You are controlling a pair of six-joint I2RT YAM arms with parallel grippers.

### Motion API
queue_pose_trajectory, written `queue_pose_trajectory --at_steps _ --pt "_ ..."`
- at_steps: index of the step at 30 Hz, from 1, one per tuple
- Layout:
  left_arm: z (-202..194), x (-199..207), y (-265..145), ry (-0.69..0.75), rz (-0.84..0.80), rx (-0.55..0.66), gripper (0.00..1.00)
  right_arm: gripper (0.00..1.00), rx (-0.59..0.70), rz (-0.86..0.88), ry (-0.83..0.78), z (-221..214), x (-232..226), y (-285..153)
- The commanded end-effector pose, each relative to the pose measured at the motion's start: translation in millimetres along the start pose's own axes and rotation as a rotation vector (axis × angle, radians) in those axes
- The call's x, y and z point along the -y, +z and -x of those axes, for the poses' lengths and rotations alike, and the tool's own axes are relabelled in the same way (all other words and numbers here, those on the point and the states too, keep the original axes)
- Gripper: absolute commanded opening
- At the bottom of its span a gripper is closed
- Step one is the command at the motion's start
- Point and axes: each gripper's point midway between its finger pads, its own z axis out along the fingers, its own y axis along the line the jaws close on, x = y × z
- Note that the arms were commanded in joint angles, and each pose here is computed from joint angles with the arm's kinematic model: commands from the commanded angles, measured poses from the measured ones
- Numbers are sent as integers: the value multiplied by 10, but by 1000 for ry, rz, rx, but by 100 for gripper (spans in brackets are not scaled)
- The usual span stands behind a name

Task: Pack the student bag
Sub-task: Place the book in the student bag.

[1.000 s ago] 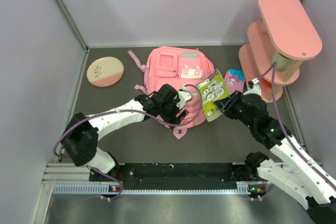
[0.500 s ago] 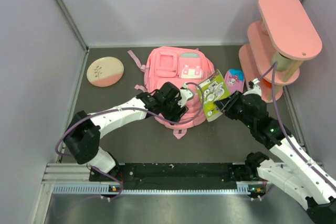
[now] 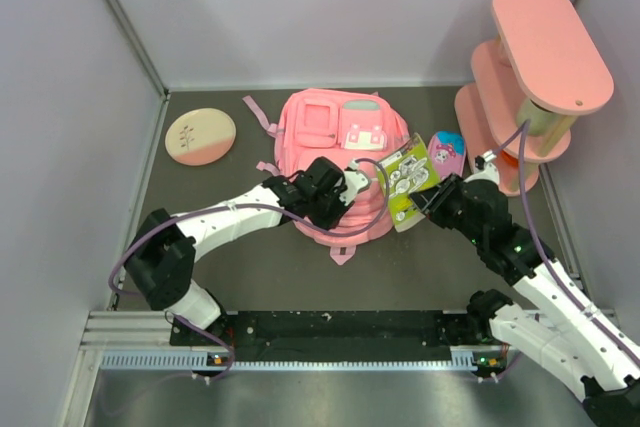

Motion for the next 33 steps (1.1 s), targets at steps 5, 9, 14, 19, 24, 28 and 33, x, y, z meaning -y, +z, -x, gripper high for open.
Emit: queue_pose_trajectory --at_steps 5,9,14,19,24,28,33 --pt "152 24 -30 6 -8 33 0 0 98 127 40 283 -320 -81" --pt "163 14 -44 3 2 35 0 0 101 131 41 290 -325 -92" --pt "384 -200 -211 -104 146 135 0 0 129 124 3 375 -319 -144" --pt "755 -353 -475 -197 239 262 0 0 269 -11 -96 698 -79 -425" --pt "1325 -515 -931 -263 235 452 0 0 279 -9 -102 752 -98 -572" --pt "1741 -614 -1334 -310 210 599 0 0 331 22 -21 733 19 -767" --pt "2129 -604 -1673 -325 160 720 0 0 285 78 98 530 86 -815"
